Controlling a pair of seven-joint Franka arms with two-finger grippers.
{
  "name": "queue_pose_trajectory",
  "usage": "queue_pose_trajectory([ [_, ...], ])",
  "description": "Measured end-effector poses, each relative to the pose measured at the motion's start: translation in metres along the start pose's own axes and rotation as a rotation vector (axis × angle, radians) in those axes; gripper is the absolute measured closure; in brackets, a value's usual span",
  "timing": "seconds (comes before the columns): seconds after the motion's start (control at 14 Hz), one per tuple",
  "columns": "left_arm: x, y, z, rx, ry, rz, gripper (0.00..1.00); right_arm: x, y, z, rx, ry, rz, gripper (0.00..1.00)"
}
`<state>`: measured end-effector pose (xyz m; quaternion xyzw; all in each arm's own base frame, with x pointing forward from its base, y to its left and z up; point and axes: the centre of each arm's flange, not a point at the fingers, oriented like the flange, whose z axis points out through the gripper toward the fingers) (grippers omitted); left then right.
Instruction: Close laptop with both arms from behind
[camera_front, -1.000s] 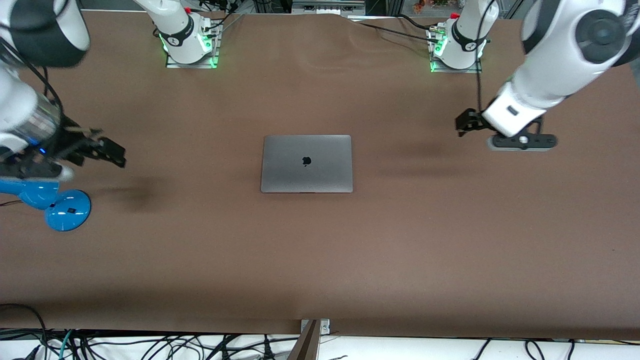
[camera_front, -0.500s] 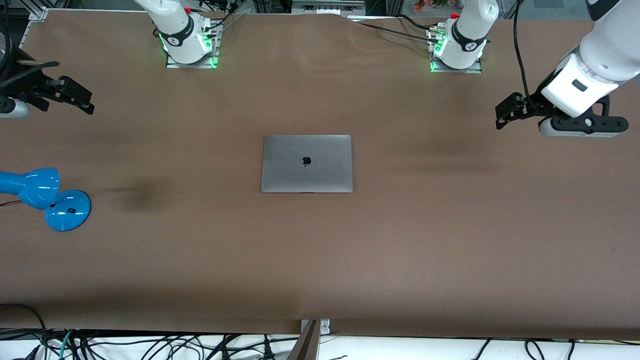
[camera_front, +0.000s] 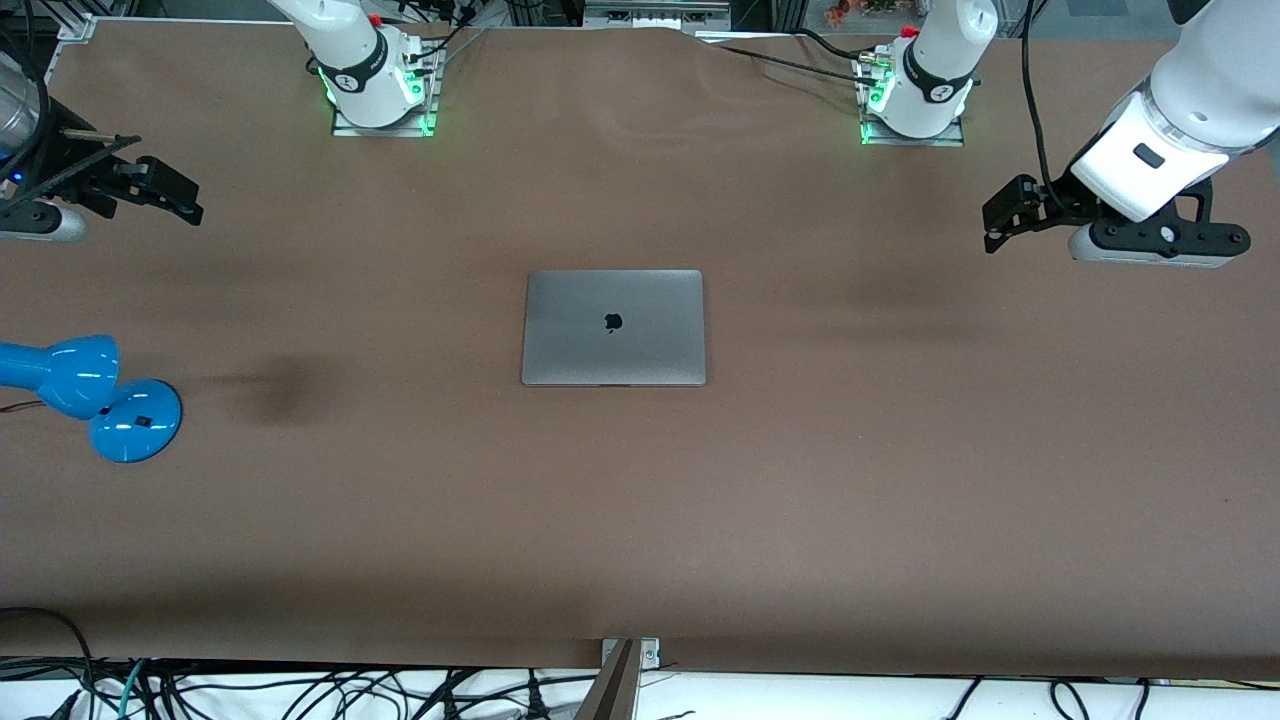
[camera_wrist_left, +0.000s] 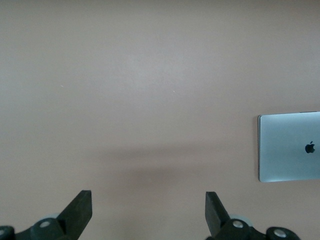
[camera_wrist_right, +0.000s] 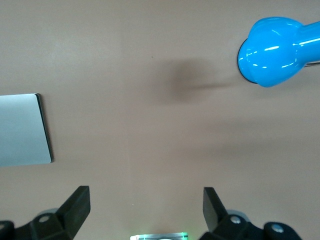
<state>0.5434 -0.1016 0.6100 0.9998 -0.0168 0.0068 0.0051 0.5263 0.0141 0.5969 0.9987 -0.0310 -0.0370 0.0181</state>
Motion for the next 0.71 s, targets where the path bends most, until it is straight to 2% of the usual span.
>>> queue_pose_trajectory([
  [0.21, 0.0006, 0.0034, -0.0105, 0.004, 0.022, 0.008, 0.00, 0.0005, -0.0006, 0.0004, 0.000, 0.001, -0.001, 0.00],
  [0.71, 0.0025, 0.0070, -0.0110, 0.005, 0.021, 0.015, 0.00, 0.0006, -0.0018, 0.0003, 0.000, 0.002, -0.004, 0.00],
])
